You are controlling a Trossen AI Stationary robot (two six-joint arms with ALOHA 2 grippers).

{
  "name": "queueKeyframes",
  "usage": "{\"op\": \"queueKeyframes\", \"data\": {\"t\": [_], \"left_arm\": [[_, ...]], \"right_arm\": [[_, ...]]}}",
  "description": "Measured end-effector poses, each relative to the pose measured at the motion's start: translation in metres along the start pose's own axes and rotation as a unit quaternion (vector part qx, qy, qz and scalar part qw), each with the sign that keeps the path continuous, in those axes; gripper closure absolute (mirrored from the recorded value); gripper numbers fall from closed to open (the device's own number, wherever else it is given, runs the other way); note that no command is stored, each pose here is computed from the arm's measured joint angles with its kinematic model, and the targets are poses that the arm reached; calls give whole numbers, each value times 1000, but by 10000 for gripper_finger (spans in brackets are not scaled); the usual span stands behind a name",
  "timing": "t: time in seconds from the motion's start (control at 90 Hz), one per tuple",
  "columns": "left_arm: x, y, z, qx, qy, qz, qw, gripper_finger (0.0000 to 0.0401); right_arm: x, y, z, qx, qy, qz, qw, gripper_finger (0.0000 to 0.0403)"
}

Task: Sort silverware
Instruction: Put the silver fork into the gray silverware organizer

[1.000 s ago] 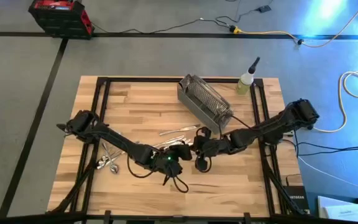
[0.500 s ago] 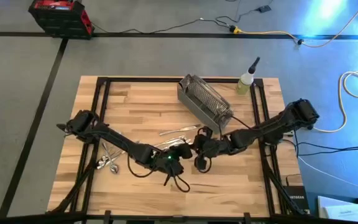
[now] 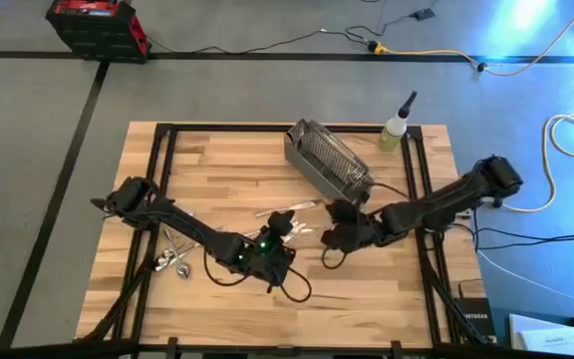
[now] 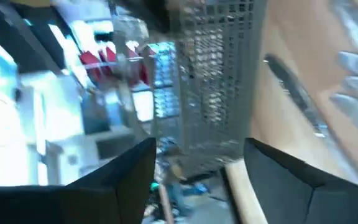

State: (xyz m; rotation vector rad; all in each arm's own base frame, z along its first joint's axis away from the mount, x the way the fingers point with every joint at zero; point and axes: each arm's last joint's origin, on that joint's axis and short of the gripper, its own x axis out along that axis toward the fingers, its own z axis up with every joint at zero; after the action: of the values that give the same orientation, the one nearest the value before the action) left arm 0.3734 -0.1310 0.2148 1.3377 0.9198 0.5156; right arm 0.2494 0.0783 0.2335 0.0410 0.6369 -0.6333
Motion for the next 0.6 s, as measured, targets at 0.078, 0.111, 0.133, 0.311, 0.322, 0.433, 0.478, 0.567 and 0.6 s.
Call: {"op": "queueKeyframes", "data": {"t": [0.078, 0.111, 0.133, 0.311, 0.322, 0.433, 0.478, 0.567, 0.6], "left_arm": [[2, -6, -8, -36, 13, -24, 999, 174], [4, -8, -12, -55, 21, -34, 998, 174], [5, -9, -14, -69, 27, -39, 996, 174], [13, -22, -33, -185, 76, -53, 978, 174], [13, -23, -34, -193, 78, -53, 977, 174], [17, -42, -42, -261, 85, -38, 961, 174], [18, -51, -45, -280, 83, -28, 956, 174], [19, -69, -51, -303, 74, -13, 950, 174], [19, -73, -52, -313, 69, -11, 947, 174]], "right_arm": [[-19, -8, 9, 21, -39, 9, 999, 403], [-28, -11, 11, 28, -54, 13, 998, 403], [-34, -14, 13, 30, -64, 16, 997, 403], [-75, -38, 18, 62, -161, -16, 985, 403], [-76, -40, 17, 63, -166, -20, 984, 403], [-76, -53, 2, 81, -202, -68, 974, 403], [-72, -58, -7, 93, -210, -82, 970, 403], [-61, -63, -28, 125, -217, -92, 964, 403], [-57, -64, -36, 136, -219, -93, 962, 403]]}}
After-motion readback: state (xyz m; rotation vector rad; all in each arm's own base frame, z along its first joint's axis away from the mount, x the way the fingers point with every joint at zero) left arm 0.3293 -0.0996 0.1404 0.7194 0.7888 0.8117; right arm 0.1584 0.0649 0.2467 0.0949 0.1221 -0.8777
